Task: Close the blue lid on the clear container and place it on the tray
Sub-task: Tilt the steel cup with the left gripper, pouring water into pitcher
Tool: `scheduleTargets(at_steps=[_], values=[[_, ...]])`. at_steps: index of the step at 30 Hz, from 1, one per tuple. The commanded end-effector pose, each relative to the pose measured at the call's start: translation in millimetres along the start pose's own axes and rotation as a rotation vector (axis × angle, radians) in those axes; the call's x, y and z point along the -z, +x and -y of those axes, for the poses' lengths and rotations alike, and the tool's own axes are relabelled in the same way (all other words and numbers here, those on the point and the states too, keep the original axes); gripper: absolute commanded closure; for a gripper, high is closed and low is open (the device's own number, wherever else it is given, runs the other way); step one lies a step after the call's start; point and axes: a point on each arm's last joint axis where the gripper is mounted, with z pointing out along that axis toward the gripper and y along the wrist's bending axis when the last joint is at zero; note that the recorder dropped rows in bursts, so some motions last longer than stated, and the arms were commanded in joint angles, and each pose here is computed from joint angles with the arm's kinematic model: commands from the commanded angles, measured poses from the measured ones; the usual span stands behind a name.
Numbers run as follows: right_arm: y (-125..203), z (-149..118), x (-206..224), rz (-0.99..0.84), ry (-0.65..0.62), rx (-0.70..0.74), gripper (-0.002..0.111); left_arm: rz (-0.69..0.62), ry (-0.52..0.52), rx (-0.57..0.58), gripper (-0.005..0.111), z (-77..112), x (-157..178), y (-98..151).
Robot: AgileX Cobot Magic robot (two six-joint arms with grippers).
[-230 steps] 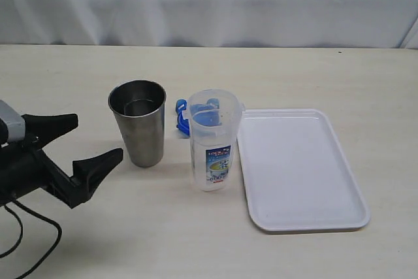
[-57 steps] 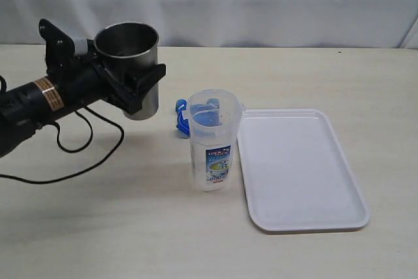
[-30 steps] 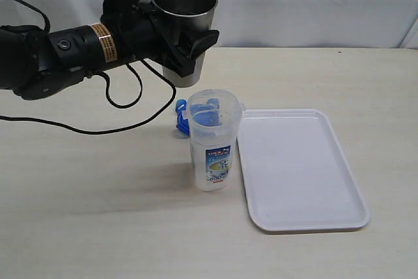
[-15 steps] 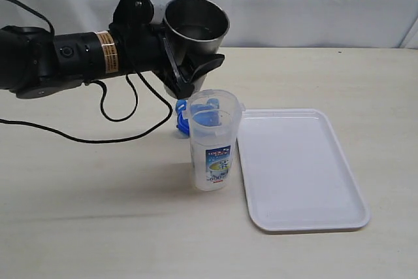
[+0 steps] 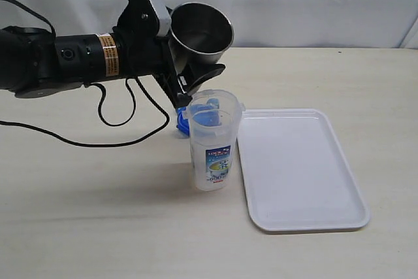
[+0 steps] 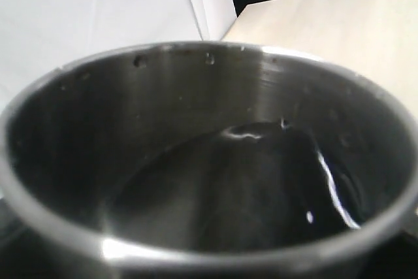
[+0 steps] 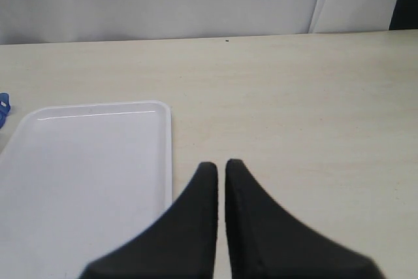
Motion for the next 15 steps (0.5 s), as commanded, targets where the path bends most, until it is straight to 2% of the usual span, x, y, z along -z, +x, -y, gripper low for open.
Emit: scheduleTargets(at_steps=[1, 15], values=[[-1.1, 0.2, 0.3, 0.016, 0.003, 0.0, 0.104, 0.084, -0.004, -0.057, 0.107, -2.0, 0.0, -14.0], [-1.1, 0.2, 0.3, 0.016, 0.003, 0.0, 0.104, 0.08, 0.009, -0.146, 0.107, -0.5, -0.1, -13.5]])
